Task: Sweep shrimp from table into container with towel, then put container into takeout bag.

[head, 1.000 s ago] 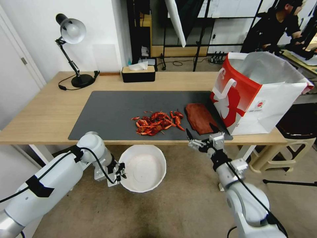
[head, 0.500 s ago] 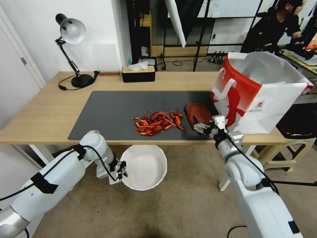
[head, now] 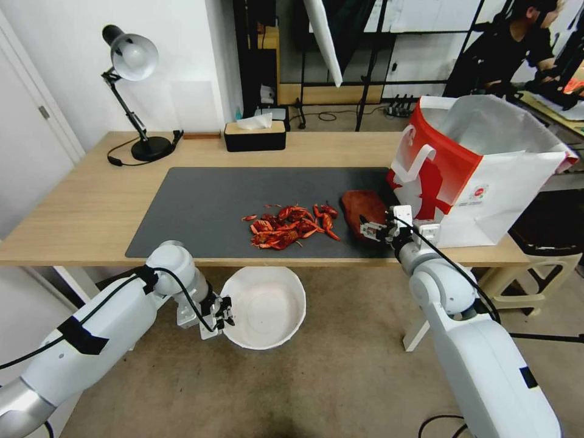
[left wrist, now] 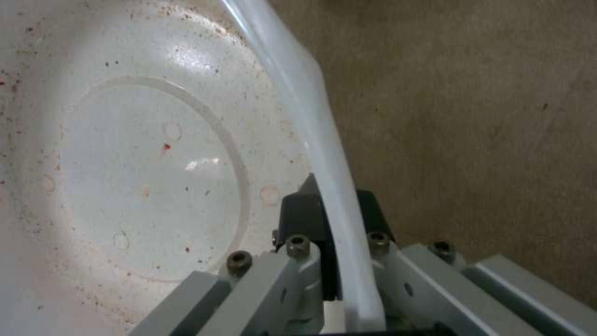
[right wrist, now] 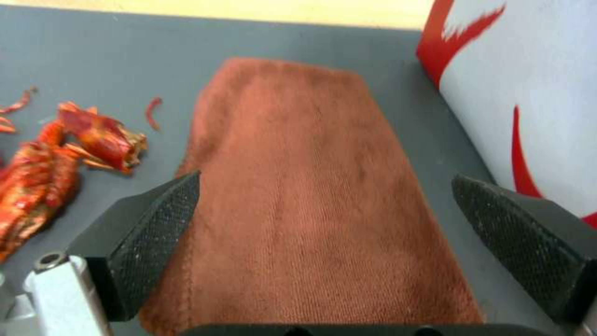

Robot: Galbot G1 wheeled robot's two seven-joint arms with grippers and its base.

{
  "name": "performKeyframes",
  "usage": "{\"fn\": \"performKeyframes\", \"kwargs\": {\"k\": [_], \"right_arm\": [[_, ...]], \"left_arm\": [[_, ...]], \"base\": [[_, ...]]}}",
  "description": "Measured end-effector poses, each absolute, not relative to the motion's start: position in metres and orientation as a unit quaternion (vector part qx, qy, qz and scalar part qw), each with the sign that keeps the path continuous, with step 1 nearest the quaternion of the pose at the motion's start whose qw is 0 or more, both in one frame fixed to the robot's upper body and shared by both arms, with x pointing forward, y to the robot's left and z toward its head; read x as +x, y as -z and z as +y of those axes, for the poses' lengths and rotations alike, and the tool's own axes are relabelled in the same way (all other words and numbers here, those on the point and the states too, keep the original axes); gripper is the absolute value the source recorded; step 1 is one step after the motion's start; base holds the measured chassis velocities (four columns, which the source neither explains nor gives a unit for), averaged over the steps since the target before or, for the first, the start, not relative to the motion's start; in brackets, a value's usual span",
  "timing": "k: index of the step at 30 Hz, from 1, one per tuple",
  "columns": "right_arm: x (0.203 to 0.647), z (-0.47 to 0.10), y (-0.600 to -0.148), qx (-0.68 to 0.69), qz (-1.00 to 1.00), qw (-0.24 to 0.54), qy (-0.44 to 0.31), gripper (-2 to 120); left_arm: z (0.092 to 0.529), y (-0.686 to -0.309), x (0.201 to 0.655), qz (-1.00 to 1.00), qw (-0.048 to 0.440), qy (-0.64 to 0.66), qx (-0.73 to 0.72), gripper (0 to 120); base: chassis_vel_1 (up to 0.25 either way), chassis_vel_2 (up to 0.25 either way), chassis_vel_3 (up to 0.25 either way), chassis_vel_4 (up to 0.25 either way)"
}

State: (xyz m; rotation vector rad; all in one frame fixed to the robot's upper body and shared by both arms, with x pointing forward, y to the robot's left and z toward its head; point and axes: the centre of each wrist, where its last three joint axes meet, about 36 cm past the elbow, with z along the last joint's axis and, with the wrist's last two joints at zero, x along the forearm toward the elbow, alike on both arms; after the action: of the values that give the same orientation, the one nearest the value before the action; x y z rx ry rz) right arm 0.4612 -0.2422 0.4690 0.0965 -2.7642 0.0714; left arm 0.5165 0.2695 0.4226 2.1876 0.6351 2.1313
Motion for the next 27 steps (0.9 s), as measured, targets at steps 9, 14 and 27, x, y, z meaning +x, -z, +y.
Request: {"fn": "performKeyframes", "kwargs": {"k": [9, 14, 27], "right_arm": [[0.469, -0.238, -0.466, 0.031, -0.976, 0.215, -0.006, 100], [0.472, -0.237, -0.460, 0.030, -0.974, 0.225, -0.001, 85], [0.471, -0.236, -0.460, 0.025, -0.972, 0.232, 0.007, 39]], "left_arm": [[0.269, -0.418, 0.517, 0.208, 0.012, -0.679, 0.704, 0], [0.269, -0.416, 0.516, 0.210, 0.015, -0.676, 0.706, 0], [0.271, -0.415, 0.516, 0.218, 0.022, -0.673, 0.706, 0]], "base": [[0.000, 0.000, 0.000, 0.000], [0.000, 0.000, 0.000, 0.000], [0.000, 0.000, 0.000, 0.000]]}}
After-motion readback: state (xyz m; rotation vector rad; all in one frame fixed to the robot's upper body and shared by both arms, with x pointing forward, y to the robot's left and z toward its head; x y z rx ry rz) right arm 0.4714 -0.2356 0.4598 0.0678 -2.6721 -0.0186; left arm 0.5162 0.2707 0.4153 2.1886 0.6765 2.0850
